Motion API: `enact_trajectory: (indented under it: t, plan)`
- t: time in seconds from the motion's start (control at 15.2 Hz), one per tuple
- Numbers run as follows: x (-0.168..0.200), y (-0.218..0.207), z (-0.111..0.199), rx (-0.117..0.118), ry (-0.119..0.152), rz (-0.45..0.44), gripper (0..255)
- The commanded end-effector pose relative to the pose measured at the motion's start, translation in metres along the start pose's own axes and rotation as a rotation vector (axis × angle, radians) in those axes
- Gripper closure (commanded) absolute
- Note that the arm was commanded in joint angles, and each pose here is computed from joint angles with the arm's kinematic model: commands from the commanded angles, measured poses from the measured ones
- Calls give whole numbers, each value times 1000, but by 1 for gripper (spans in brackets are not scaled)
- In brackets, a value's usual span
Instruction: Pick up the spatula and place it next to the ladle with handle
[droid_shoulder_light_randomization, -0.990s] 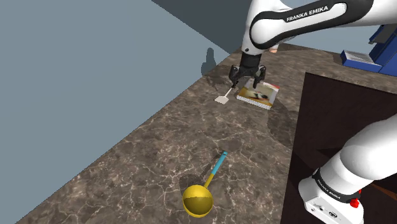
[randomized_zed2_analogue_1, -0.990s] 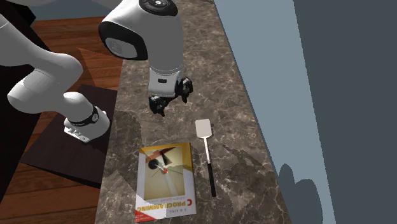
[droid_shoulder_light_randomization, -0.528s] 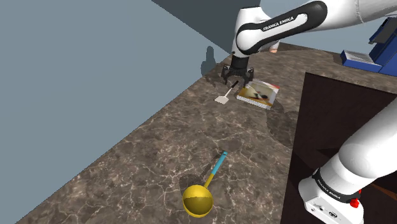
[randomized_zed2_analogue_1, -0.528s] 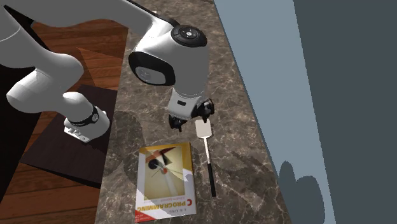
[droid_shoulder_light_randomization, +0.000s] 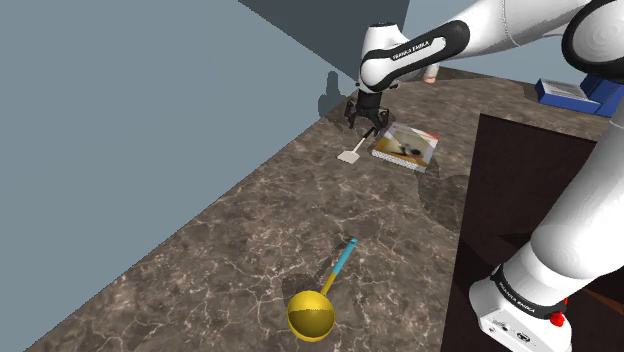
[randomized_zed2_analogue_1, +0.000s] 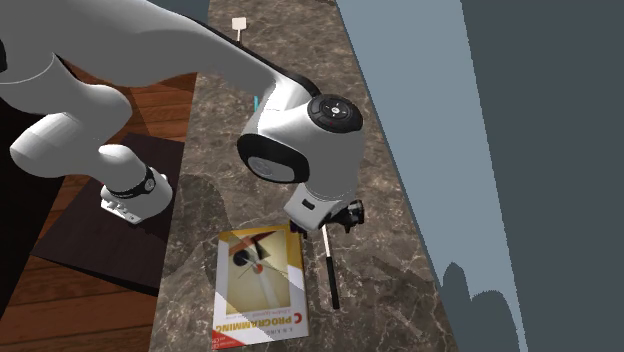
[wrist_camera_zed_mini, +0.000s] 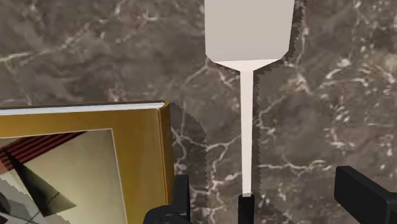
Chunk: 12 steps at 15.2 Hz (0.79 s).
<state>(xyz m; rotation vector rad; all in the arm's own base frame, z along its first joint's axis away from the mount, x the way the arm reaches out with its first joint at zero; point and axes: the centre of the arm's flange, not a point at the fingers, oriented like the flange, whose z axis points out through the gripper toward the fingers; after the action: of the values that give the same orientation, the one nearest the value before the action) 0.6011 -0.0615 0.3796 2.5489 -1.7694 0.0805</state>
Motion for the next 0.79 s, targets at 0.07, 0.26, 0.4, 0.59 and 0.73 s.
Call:
enact_trajectory:
  t: [0.07,0.26,0.4,0.59,0.73]
  plan:
    - [3,-2,17,1,2,15,0]
    - [3,-2,33,1,2,15,0]
    - [3,-2,41,1,2,15,0]
    - [3,-2,41,1,2,15,0]
    - [3,-2,41,1,2,15,0]
